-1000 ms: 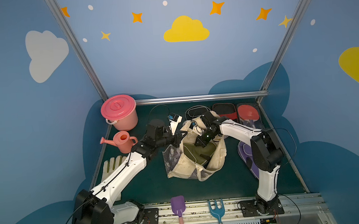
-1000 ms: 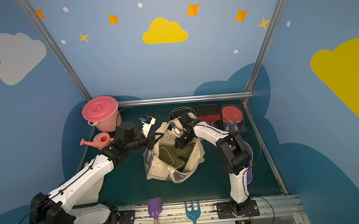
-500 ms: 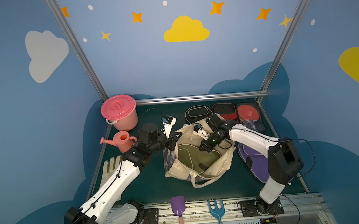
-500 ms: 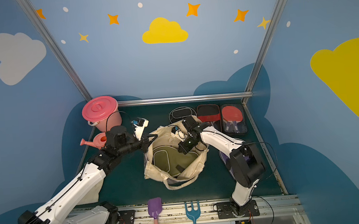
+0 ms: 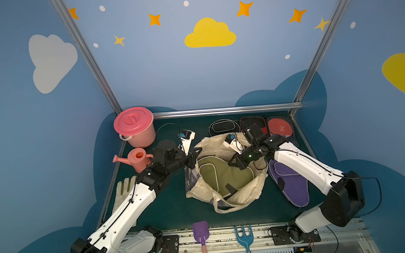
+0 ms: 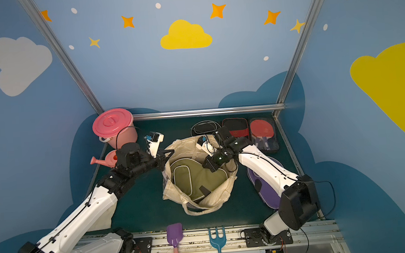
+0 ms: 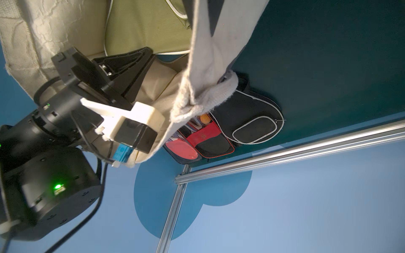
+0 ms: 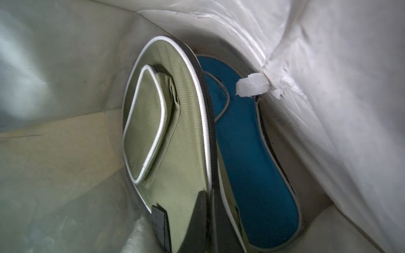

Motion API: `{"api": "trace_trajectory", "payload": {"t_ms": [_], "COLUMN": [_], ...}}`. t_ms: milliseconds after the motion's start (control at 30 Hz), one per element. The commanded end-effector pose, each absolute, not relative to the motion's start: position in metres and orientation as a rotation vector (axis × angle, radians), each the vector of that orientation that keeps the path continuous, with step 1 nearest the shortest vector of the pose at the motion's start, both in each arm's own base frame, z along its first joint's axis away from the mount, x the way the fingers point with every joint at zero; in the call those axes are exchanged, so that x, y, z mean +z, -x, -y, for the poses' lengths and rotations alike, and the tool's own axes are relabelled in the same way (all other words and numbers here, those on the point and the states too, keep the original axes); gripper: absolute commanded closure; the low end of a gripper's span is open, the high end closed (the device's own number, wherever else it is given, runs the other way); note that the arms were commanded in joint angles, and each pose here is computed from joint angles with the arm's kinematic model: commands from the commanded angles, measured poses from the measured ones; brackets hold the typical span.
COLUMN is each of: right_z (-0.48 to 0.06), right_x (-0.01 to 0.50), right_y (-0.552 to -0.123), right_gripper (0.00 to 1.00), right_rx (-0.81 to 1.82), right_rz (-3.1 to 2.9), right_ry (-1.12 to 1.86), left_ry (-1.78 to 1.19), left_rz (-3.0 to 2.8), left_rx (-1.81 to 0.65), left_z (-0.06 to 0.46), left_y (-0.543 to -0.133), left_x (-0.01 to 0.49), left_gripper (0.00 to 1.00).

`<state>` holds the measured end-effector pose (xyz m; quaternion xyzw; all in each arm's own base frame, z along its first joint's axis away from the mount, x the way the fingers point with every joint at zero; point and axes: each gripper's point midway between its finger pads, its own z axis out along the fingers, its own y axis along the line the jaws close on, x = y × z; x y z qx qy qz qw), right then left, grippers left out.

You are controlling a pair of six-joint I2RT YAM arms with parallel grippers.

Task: Remove the ping pong set from the canvas bag
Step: Pick up the ping pong set from the canvas bag.

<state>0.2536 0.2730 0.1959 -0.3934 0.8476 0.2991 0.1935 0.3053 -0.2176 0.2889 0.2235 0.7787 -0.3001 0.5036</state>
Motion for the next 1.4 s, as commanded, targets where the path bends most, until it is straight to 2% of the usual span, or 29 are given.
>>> {"api": "trace_trajectory", "payload": {"t_ms": [0,333,400,467,567,767,867,933,967,1367], "right_z": [-0.269,-0.240,-0.236,-0.232,-0.227,-0.223,-0.226,-0.228,-0.228,-0.232], "right_x": [0.221,0.285,0.298,0.311,0.327,0.355,0.375,0.390,0.396,0.433], "right_y": [-0.252,-0.257,-0.257,-0.257,-0.259,-0.267,-0.268,-0.266,-0.266,-0.252], "right_gripper": [1.00,1.00,1.00,1.00,1.00,1.00,1.00,1.00,1.00,1.00], "right_rx": [0.806,0.619,0.597,0.572,0.534,0.492,0.494,0.503,0.503,0.528], "right_rz": [-2.335,-2.193,-2.159,-2.122,-2.069,-1.991,-1.932,-1.889,-1.869,-1.718], "right_ry": [1.077,0.992,0.984,0.978,0.975,0.986,0.994,1.005,1.008,1.085], "left_ry": [-0.524,-0.513,-0.496,-0.471,-0.459,-0.488,-0.519,-0.550,-0.564,-0.734], "left_rz": [-1.712,-1.788,-1.799,-1.803,-1.790,-1.741,-1.728,-1.721,-1.712,-1.714], "left_rx": [-0.724,-0.708,-0.685,-0.652,-0.601,-0.563,-0.579,-0.622,-0.657,-0.971], "left_z": [0.217,0.218,0.215,0.209,0.200,0.192,0.193,0.195,0.197,0.221], "left_y": [-0.309,-0.316,-0.318,-0.320,-0.319,-0.312,-0.306,-0.299,-0.296,-0.280], "left_x": [0.333,0.321,0.321,0.324,0.332,0.362,0.374,0.380,0.383,0.386], "left_gripper": [0.91,0.90,0.88,0.72,0.58,0.41,0.24,0.04,0.00,0.00]}}
